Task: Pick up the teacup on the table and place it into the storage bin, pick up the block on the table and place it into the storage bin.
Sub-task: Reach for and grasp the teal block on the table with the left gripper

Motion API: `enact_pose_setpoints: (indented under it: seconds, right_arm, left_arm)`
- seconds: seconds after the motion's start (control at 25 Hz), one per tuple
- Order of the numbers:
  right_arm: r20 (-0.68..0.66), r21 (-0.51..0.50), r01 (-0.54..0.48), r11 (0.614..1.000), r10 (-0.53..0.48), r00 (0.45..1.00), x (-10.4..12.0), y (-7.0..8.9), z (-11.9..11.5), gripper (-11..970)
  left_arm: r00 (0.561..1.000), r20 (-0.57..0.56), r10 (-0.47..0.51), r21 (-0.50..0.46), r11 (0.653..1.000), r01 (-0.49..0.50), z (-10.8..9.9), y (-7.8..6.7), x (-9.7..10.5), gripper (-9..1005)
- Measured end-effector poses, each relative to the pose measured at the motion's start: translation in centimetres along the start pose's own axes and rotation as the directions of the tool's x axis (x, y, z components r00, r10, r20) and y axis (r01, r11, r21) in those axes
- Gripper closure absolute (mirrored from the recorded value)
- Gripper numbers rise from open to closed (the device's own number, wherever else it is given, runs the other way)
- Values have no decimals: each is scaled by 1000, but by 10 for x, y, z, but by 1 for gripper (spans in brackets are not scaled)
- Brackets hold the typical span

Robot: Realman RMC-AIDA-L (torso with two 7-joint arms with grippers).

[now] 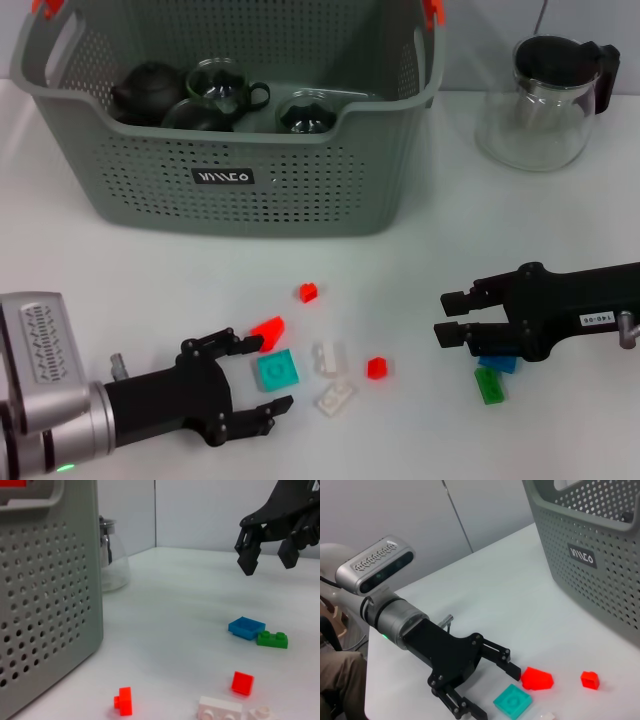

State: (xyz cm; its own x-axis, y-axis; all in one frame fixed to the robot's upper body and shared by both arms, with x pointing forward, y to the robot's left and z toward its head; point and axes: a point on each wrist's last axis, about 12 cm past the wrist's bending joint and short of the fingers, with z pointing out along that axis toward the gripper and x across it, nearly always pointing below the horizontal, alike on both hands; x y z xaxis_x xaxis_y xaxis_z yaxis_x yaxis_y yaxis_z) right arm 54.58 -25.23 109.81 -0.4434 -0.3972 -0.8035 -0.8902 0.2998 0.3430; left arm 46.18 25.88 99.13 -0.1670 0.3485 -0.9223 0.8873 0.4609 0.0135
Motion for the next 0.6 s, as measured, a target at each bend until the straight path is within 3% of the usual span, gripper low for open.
enact_pose_setpoints:
  seconds: [0.6]
  right_arm:
    - [0, 1, 1, 1000, -1, 1000, 0, 0, 0, 497]
  left_arm:
    - [1000, -11, -3, 10, 1000, 3, 4, 0, -1, 351]
